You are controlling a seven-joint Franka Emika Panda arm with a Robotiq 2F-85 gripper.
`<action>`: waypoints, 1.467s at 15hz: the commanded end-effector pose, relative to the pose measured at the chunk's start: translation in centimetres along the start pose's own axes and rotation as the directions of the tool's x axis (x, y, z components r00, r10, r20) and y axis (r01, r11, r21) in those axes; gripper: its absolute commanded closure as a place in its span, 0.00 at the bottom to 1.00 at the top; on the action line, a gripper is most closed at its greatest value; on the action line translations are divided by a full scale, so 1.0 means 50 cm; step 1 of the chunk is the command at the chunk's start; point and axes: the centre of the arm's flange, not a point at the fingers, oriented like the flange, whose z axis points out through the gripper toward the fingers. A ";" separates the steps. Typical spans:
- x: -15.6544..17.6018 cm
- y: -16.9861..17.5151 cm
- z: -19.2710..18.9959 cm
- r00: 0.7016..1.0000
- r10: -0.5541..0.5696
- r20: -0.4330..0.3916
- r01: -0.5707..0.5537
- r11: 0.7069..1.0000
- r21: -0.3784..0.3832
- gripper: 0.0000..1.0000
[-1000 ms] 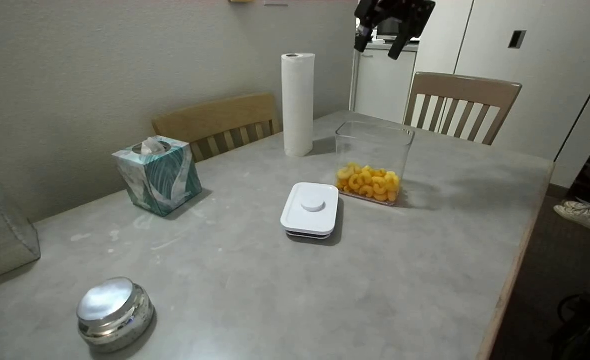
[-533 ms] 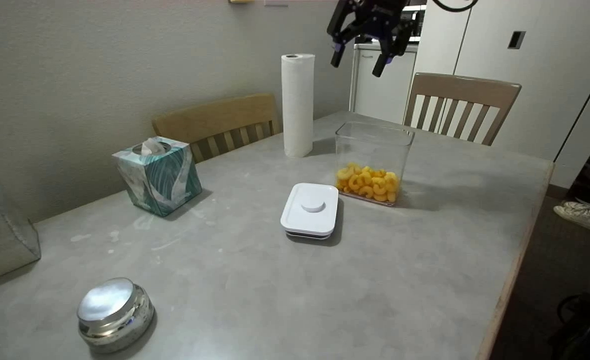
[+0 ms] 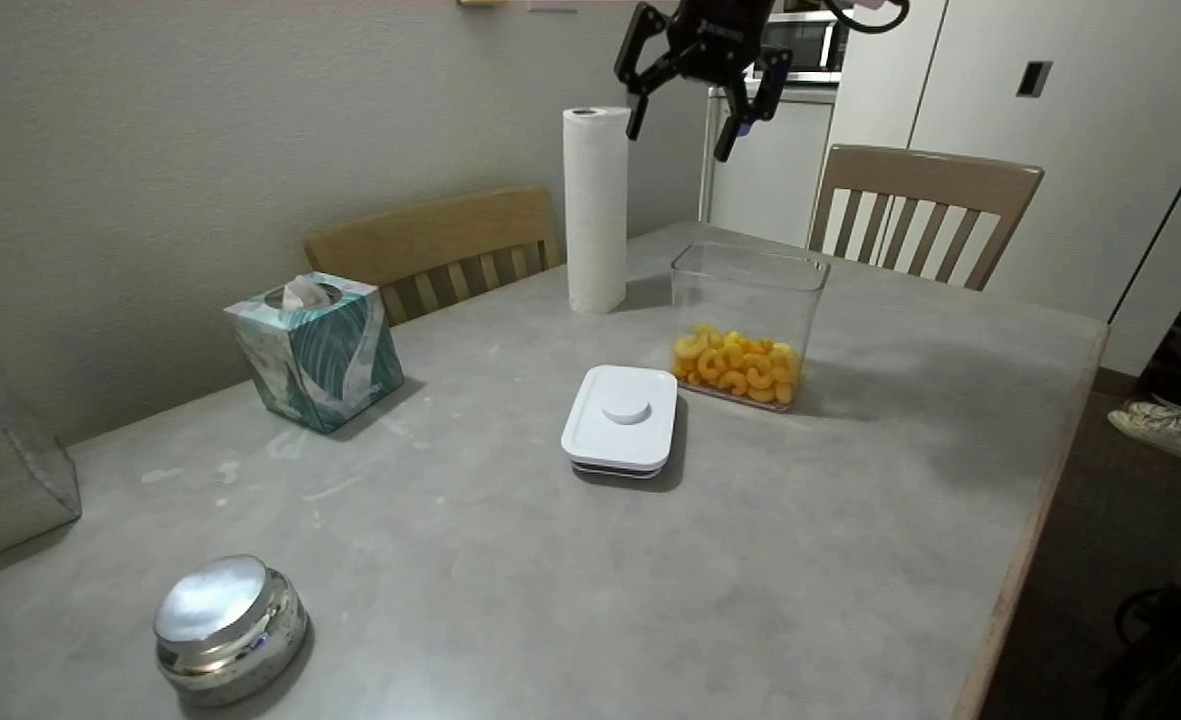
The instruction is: Put the lid on the container and press the top
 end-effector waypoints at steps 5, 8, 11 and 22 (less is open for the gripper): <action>-0.014 -0.091 0.057 0.986 0.035 0.163 -0.035 0.999 -0.003 0.00; -0.030 -0.135 0.093 0.974 0.050 0.220 -0.039 0.998 -0.052 0.00; -0.033 -0.154 0.155 0.970 0.112 0.216 -0.090 0.990 -0.111 0.00; -0.050 -0.141 0.288 0.961 0.175 0.216 -0.154 0.982 -0.112 0.00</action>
